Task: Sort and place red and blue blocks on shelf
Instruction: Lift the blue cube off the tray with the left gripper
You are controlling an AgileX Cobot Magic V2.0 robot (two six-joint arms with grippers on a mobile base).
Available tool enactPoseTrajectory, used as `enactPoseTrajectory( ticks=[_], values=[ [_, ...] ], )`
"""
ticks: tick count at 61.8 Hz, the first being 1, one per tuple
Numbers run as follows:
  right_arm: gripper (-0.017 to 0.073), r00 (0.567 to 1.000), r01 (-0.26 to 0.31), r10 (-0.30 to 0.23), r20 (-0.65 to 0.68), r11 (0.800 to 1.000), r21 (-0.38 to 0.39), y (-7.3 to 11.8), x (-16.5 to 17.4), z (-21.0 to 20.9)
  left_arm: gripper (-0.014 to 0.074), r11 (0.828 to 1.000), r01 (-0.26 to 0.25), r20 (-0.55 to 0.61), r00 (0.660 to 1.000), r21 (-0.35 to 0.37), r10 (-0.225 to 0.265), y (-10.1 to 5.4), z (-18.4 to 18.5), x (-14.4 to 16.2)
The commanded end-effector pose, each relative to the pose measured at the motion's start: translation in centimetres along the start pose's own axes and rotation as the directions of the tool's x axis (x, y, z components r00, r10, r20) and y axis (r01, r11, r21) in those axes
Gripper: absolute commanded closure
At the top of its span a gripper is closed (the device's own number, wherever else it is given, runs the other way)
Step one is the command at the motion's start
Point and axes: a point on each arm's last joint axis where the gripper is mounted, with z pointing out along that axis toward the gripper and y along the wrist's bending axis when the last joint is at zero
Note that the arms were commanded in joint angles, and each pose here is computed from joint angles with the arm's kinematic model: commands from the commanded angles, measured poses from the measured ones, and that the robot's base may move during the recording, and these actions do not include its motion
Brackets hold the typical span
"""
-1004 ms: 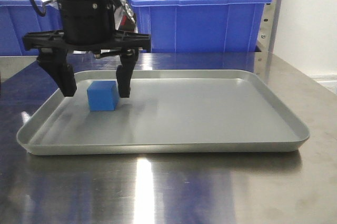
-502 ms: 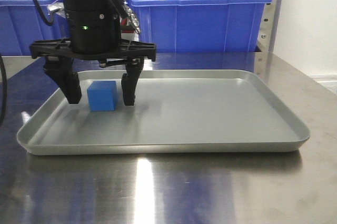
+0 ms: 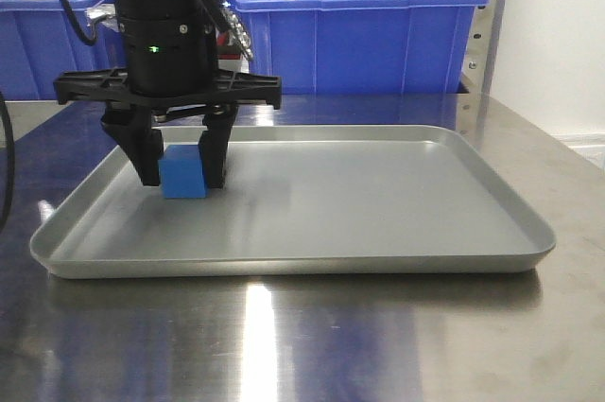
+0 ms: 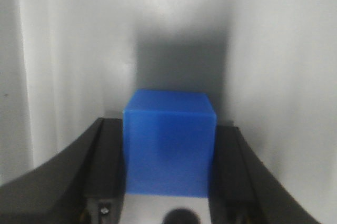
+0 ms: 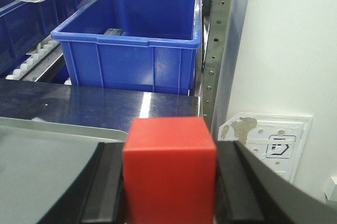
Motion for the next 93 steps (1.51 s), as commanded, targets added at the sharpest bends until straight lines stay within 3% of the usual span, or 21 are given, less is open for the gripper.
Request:
enactPoseTrajectory(
  ticks=[1,6,12,16,23,27,33,40,45,58,73,84,93],
  values=[
    [0.0503,0.993,0.007,-0.008,0.115,1.0,0.005,0.0,-1.8,-0.1,0.0472,0.996,0.012,0.09,0.996,0.09,-0.021,0.1,-4.4,-0.1],
    [0.0503,0.993,0.007,-0.008,0.115,1.0,0.005,0.0,-1.8,-0.1,0.0471,0.99,-0.04,0.102,0.994,0.139,0.026,0.1,-5.9,0.2],
    [0.0503,0.993,0.007,-0.008,0.115,1.0,0.005,0.0,-1.8,-0.1,0.0471,0.963,-0.184,0.13,0.978,0.199,0.161,0.0,-7.7,0.9],
    [0.0503,0.993,0.007,-0.008,0.115,1.0,0.005,0.0,-1.8,-0.1,0.0471,0.922,-0.303,0.156,0.95,0.242,0.271,-0.1,-8.8,1.5],
    [0.0503,0.993,0.007,-0.008,0.115,1.0,0.005,0.0,-1.8,-0.1,0.0471,0.857,-0.438,0.223,0.895,0.271,0.387,0.4,-9.9,2.7],
    [0.0503,0.993,0.007,-0.008,0.115,1.0,0.005,0.0,-1.8,-0.1,0.0471,0.833,-0.49,0.285,0.862,0.256,0.419,0.7,-10.1,3.1],
    [0.0503,0.993,0.007,-0.008,0.115,1.0,0.005,0.0,-1.8,-0.1,0.0471,0.82,-0.521,0.397,0.822,0.237,0.408,1.4,-10.3,3.8],
    [0.0503,0.993,0.007,-0.008,0.115,1.0,0.005,0.0,-1.8,-0.1,0.0471,0.82,-0.53,0.529,0.77,0.216,0.358,2.6,-10.5,5.0],
    [0.0503,0.993,0.007,-0.008,0.115,1.0,0.005,0.0,-1.8,-0.1,0.0471,0.832,-0.514,0.604,0.736,0.207,0.305,3.8,-10.8,5.7],
    [0.0503,0.993,0.007,-0.008,0.115,1.0,0.005,0.0,-1.8,-0.1,0.0471,0.881,-0.44,0.738,0.651,0.176,0.178,8.6,-11.5,8.4],
    [0.0503,0.993,0.007,-0.008,0.115,1.0,0.005,0.0,-1.8,-0.1,0.0471,0.942,-0.303,0.867,0.497,0.141,0.03,14.5,-13.3,12.0],
    [0.0503,0.993,0.007,-0.008,0.115,1.0,0.005,0.0,-1.8,-0.1,0.0471,0.973,-0.197,0.907,0.42,0.118,-0.025,17.7,-14.0,14.9],
    [0.0503,0.993,0.007,-0.008,0.115,1.0,0.005,0.0,-1.8,-0.1,0.0471,0.989,-0.119,0.938,0.344,0.091,-0.045,19.7,-14.4,17.7]
  ],
)
